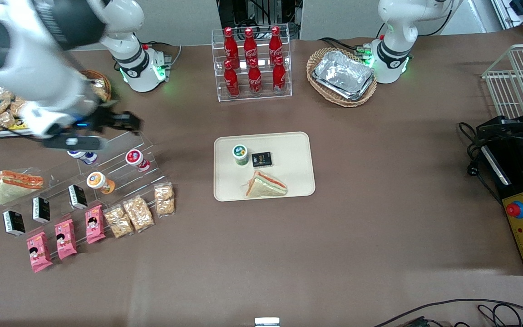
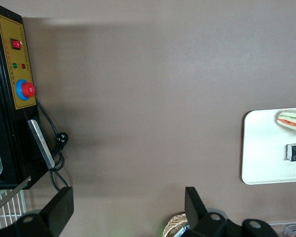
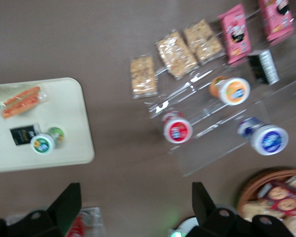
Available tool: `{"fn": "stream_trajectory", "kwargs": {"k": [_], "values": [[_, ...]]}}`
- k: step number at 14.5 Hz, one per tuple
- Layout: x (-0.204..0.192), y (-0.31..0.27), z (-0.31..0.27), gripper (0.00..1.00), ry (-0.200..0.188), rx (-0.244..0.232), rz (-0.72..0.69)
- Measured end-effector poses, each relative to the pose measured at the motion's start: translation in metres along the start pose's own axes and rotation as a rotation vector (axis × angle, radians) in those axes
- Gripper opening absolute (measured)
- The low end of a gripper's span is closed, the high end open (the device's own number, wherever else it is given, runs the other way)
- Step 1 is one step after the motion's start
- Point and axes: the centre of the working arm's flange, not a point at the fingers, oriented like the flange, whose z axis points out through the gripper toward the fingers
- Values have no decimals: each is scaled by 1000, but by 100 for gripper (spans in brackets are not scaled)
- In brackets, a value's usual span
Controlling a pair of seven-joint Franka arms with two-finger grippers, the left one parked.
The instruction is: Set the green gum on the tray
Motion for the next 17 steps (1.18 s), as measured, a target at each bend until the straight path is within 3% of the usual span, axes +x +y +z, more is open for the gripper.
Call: {"fn": "stream_trajectory", "kwargs": {"k": [4, 9, 17], "values": [[-2, 114, -29, 100, 12, 27, -96], [-3, 210, -33, 100, 27, 53, -140], [-3, 214, -31, 100, 24, 55, -146]]}}
